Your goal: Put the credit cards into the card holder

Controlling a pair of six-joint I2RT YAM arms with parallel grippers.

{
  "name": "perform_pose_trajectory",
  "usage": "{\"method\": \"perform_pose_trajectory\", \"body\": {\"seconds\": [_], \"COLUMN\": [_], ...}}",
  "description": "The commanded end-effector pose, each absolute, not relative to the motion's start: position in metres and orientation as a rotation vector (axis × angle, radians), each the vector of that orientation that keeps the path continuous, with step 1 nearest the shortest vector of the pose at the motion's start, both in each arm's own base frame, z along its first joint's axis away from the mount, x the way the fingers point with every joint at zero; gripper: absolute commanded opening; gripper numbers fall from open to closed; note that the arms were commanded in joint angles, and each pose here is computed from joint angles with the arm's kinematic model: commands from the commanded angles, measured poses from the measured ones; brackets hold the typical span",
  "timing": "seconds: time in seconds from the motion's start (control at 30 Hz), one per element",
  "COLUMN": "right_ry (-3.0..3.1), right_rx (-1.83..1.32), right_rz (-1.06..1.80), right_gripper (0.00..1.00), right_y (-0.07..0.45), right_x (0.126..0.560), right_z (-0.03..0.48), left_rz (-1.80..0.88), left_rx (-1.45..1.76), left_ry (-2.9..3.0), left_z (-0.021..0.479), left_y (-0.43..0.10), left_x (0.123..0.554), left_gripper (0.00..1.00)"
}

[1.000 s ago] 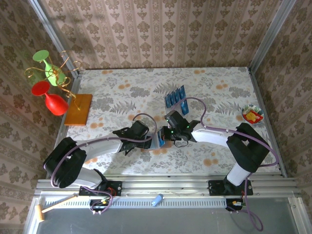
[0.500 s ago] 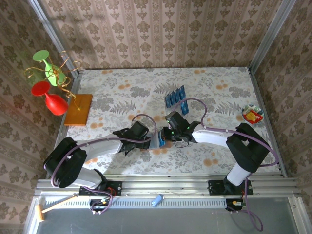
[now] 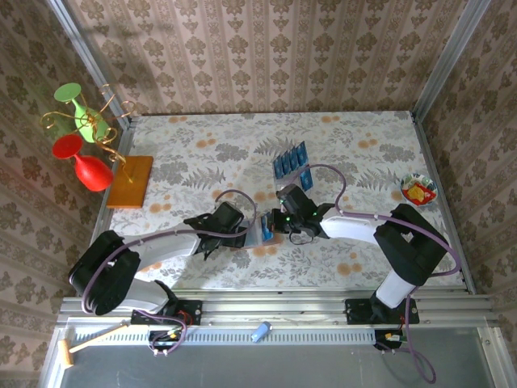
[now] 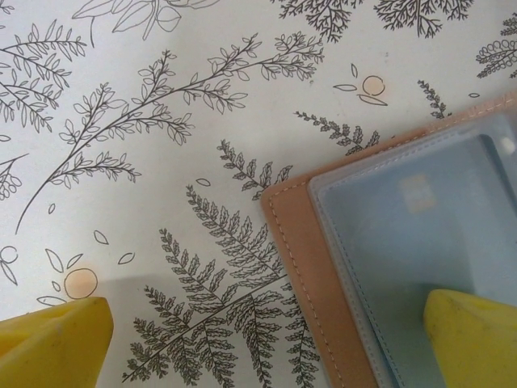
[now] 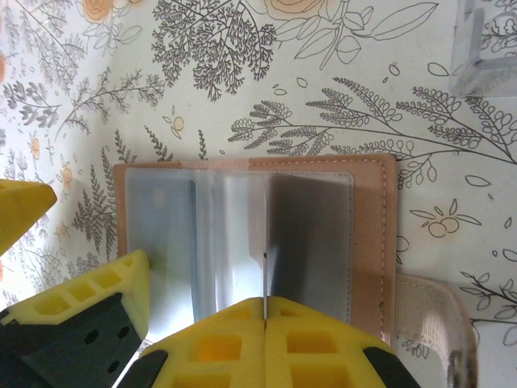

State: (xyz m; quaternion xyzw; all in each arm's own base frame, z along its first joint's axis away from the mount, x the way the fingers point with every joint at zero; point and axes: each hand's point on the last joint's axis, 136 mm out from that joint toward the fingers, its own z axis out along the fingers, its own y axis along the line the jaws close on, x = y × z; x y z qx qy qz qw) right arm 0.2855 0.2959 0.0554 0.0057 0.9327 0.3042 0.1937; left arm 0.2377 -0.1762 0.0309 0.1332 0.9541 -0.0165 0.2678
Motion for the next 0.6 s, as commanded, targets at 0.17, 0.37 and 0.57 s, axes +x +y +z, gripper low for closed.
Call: {"method": "perform_pose_trajectory", "body": {"seconds": [0.17,0.37,0.57], "right_ry": [2.460,2.388,2.343], "right_rx": [0.034,0.035,0.050], "right_rz": [1.057,1.134,1.204], "right_gripper": [0.00,0.00,0.00], "right_y": [0.311,0.313,0.314], "right_x": [0.296,0.302,0.306], "right_z": [0.072,0.074,0.069], "left_rz": [0.022,0.029,0.040], "left_rx": [0.328,0.317,0.315], "left_ry": [2.597,2.599,2.601], "left_z": [0.026,0.024,0.023], "left_y": [-0.159,-0.157,-0.155], "left_x": [0.231,0.231,0.230], "left_gripper": [1.00,1.00,1.00]}}
